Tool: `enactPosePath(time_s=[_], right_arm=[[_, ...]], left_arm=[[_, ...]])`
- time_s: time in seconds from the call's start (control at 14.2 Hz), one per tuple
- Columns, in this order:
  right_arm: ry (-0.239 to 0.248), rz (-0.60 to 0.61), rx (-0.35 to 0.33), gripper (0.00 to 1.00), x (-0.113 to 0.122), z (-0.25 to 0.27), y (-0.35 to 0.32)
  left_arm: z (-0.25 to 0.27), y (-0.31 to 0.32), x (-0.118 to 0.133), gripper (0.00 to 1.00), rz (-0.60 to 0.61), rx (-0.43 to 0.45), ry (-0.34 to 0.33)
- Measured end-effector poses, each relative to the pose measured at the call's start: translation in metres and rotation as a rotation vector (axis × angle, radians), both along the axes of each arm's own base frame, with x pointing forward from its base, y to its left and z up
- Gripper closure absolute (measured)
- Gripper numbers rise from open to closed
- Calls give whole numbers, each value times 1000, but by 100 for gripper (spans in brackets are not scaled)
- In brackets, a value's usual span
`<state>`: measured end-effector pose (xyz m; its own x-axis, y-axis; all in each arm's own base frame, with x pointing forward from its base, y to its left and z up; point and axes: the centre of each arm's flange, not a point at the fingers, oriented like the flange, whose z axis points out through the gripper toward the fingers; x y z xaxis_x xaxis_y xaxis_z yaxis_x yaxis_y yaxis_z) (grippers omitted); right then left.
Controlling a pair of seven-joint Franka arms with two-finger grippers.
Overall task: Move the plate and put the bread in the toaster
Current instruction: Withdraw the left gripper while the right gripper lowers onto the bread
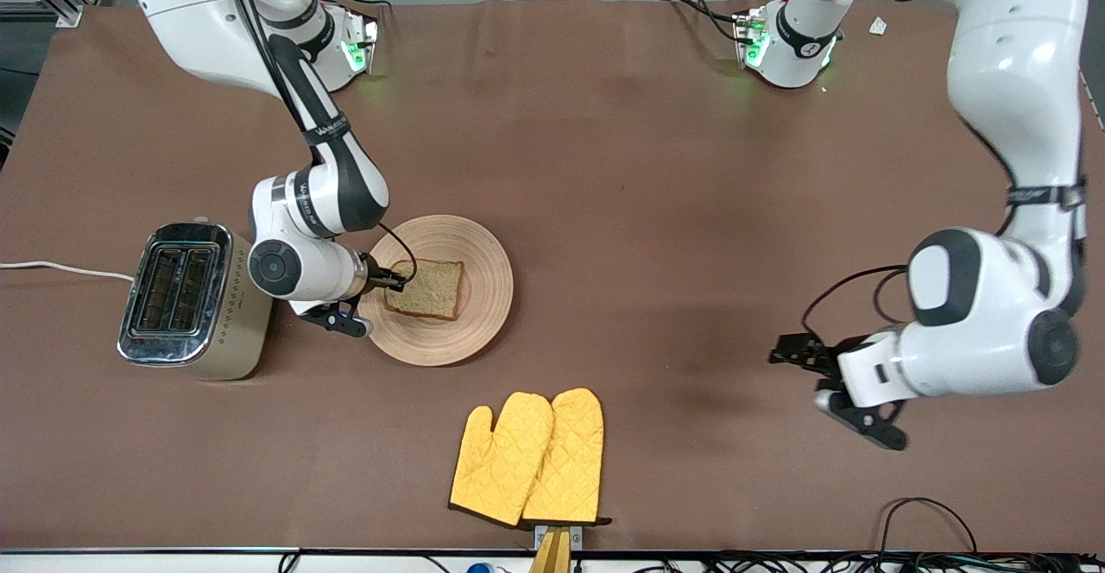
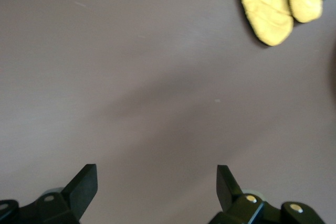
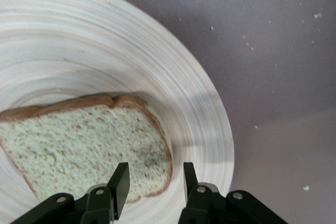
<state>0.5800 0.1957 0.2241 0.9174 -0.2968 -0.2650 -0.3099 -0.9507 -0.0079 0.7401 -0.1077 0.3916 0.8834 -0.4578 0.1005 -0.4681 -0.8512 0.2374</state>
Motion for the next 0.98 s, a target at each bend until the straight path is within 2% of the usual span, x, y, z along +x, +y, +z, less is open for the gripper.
enactPosePath(time_s=[0.21, 0.56, 0.98], right_arm=[[-29, -9, -1, 50, -8, -9, -4], [-37, -10, -1, 53, -14, -5, -7], [-44, -12, -1, 57, -14, -6, -7]], left_arm=[[84, 10, -20, 0, 21, 126, -50], [214, -27, -85, 0, 180, 184, -85], [283, -20, -140, 0, 310, 275, -80]])
